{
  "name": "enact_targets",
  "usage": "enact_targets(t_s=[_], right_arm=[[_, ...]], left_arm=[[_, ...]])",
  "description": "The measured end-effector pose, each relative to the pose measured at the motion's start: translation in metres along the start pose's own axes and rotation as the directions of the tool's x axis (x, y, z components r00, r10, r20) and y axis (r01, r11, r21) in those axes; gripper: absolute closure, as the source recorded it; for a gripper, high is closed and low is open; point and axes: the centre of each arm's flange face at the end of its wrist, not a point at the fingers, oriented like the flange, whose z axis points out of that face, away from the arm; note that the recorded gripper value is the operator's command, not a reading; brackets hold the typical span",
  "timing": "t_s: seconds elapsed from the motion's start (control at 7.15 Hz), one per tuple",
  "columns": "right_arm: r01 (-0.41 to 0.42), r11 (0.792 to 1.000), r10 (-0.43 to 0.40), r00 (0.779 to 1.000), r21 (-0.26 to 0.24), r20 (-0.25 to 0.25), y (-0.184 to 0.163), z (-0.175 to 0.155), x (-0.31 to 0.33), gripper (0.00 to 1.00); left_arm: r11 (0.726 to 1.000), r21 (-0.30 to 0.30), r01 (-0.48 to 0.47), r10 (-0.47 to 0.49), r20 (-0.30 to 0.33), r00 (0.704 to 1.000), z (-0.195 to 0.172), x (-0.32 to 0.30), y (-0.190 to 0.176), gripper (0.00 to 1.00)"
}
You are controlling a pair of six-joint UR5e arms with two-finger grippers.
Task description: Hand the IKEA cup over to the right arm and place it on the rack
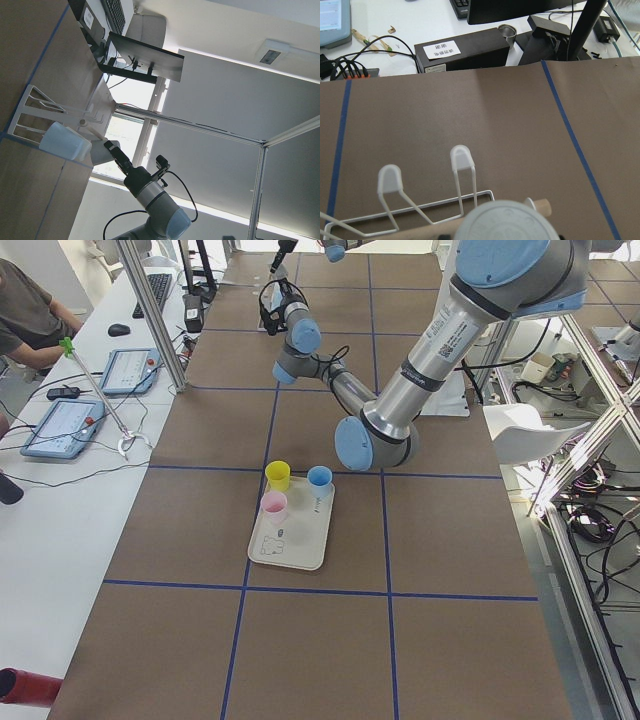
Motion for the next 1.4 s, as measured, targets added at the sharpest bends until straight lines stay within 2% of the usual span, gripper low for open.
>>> enact_targets(t_s=[0.14, 0.28, 0.7, 0.84, 0.98, 1.12, 1.26, 1.4], right_arm=[[0.003, 1.000, -0.003, 1.000, -0.004, -0.003, 0.002, 0.003, -0.001, 0.56], [0.007, 1.000, -0.007, 1.000, -0.008, -0.006, 0.005, 0.006, -0.002, 0.01], [0.010, 1.000, -0.010, 1.000, 0.000, -0.022, 0.006, 0.010, -0.001, 0.00], [0.011, 1.000, -0.011, 1.000, 0.002, -0.022, 0.006, 0.010, -0.002, 0.00], [0.014, 1.000, -0.014, 1.000, 0.006, -0.013, 0.005, 0.005, -0.005, 0.00], [0.019, 1.000, -0.019, 1.000, 0.012, 0.008, 0.004, -0.004, -0.012, 0.00], [0.023, 1.000, -0.024, 0.999, 0.014, 0.043, 0.002, -0.019, -0.020, 0.00], [0.026, 1.000, -0.026, 0.996, 0.004, 0.088, 0.003, -0.036, -0.028, 0.00]], left_arm=[[1.000, 0.000, 0.000, 0.000, 0.000, 1.000, 0.000, 0.000, 0.000, 0.31], [1.000, 0.001, -0.001, 0.001, 0.000, 1.000, 0.000, 0.000, 0.000, 0.31], [1.000, 0.002, -0.006, 0.006, 0.006, 1.000, -0.001, -0.002, -0.002, 0.32], [0.999, 0.002, -0.037, 0.037, 0.025, 0.999, -0.005, -0.006, -0.005, 0.32], [0.995, 0.009, -0.103, 0.102, 0.080, 0.992, -0.009, -0.005, -0.015, 0.32], [0.980, 0.021, -0.199, 0.193, 0.172, 0.966, -0.016, 0.007, -0.035, 0.32], [0.951, 0.020, -0.307, 0.289, 0.283, 0.914, -0.039, 0.030, -0.066, 0.32], [0.916, 0.019, -0.400, 0.364, 0.375, 0.852, -0.083, 0.050, -0.102, 0.32]])
